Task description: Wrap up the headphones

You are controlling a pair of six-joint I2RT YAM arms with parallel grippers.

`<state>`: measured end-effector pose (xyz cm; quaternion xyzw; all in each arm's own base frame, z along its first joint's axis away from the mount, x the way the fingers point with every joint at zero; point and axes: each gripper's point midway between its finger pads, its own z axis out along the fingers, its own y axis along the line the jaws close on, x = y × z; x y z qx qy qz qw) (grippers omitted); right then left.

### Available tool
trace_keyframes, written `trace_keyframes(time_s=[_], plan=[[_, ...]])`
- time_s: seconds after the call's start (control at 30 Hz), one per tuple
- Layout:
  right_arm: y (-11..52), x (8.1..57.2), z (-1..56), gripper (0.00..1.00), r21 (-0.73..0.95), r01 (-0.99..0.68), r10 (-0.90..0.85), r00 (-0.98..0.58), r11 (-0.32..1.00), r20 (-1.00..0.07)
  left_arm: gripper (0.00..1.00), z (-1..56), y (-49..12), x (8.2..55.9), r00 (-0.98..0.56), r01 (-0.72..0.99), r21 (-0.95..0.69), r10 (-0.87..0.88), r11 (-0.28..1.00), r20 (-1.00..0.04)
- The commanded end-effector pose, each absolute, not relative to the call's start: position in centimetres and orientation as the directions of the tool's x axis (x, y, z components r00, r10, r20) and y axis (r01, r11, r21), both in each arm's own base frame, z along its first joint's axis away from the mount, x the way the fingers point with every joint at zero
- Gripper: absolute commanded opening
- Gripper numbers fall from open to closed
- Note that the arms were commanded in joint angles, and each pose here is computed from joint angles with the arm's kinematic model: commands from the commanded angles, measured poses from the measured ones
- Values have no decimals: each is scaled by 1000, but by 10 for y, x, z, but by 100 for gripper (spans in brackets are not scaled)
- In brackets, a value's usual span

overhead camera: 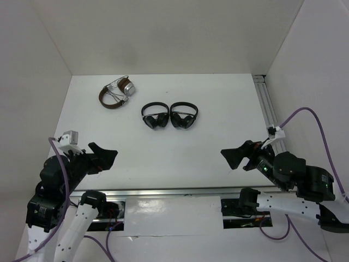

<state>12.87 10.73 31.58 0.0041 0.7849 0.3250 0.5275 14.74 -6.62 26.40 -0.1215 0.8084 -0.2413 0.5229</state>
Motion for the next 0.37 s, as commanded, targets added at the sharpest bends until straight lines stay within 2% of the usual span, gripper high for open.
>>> trace_keyframes(time_s=[0.0,0.33], plan=[[117,130,301,100,465,-325,280,-480,824,-831,100,281,-67,144,-379,102,-512,-442,853,-813],[117,131,298,100,466,-308,284,-485,830,-827,100,281,-70,142,-381,123,-517,-441,847,-813]])
